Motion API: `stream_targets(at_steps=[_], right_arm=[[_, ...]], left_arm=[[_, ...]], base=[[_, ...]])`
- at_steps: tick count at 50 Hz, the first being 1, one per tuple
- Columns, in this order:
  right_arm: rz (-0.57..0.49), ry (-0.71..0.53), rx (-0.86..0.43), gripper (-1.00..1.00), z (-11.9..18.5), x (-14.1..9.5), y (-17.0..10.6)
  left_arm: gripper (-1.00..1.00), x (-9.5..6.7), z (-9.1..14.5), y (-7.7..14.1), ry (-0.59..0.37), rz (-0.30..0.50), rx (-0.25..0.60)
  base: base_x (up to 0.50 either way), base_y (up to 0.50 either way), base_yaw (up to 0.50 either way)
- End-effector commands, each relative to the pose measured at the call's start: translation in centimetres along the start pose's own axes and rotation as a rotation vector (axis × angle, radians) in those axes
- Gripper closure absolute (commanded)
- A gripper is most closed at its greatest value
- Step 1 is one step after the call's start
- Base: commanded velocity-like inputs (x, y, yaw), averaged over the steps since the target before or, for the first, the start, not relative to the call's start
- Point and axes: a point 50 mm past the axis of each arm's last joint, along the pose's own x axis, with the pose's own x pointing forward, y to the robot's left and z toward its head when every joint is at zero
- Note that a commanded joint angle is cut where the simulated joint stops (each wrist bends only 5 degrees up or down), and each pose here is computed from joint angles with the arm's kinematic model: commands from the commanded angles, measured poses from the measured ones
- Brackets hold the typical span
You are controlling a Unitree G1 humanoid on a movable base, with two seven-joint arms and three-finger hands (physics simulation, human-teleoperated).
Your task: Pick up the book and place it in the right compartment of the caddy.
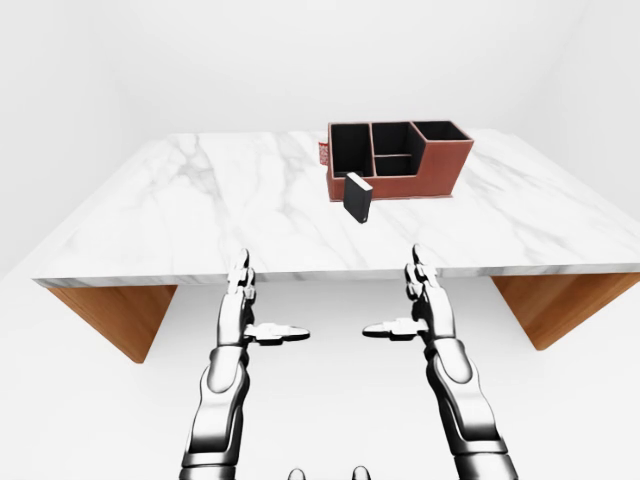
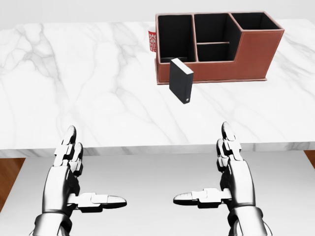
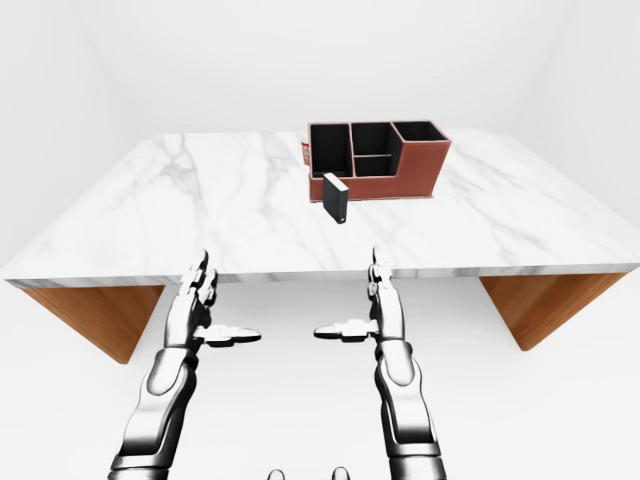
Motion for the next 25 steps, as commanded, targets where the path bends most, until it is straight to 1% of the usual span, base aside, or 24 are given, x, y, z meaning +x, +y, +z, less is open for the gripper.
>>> stream_targets(at_steps=[1, 2, 3, 6, 7, 13, 14, 18, 20, 23, 25], right_arm=[[-0.004, 0.006, 0.009, -1.0, -0.5, 0.1, -0.8], [-0.004, 0.006, 0.009, -1.0, -0.6, 0.1, -0.8], [-0.004, 0.007, 0.01, -1.0, 0.4, 0.2, -0.7], [-0.004, 0.005, 0.01, -1.0, 0.7, 0.2, -0.6], [-0.005, 0.004, 0.01, -1.0, 0.1, 0.2, -0.7], [-0.003, 0.001, 0.011, -1.0, 0.7, 0.1, -0.6], [-0.003, 0.0, 0.012, -1.0, 0.3, 0.1, -0.7], [0.001, -0.002, 0.013, -1.0, 0.2, 0.1, -0.6], [0.002, -0.003, 0.013, -1.0, 0.5, 0.1, -0.6], [0.004, 0.001, 0.012, -1.0, -0.7, 0.2, -0.6], [0.004, 0.001, 0.011, -1.0, -0.3, 0.2, -0.6]], left_arm=[[-1.0, 0.0, 0.1, 0.7, -0.002, -0.003, -0.005], [-1.0, 0.1, 0.1, 0.7, -0.002, -0.002, -0.005], [-1.0, 0.1, 0.1, 0.7, -0.001, -0.002, -0.006], [-1.0, 0.0, 0.0, 0.8, -0.001, -0.001, -0.009], [-1.0, 0.1, 0.1, 0.8, -0.001, 0.0, -0.01], [-1.0, 0.0, 0.1, 0.7, -0.001, -0.001, -0.011], [-1.0, 0.0, 0.1, 0.7, -0.001, -0.001, -0.011], [-1.0, 0.0, 0.1, 0.7, -0.002, -0.002, -0.012], [-1.0, 0.0, 0.1, 0.7, -0.002, -0.002, -0.012], [-1.0, 0.0, 0.1, 0.7, -0.003, -0.002, -0.013], [-1.0, -0.1, 0.2, 0.7, -0.003, -0.003, -0.013]], base=[[0.0, 0.0, 0.0], [0.0, 0.0, 0.0], [0.0, 0.0, 0.0], [0.0, 0.0, 0.0], [0.0, 0.0, 0.0], [0.0, 0.0, 0.0], [0.0, 0.0, 0.0], [0.0, 0.0, 0.0], [0.0, 0.0, 0.0], [0.0, 0.0, 0.0], [0.0, 0.0, 0.0]])
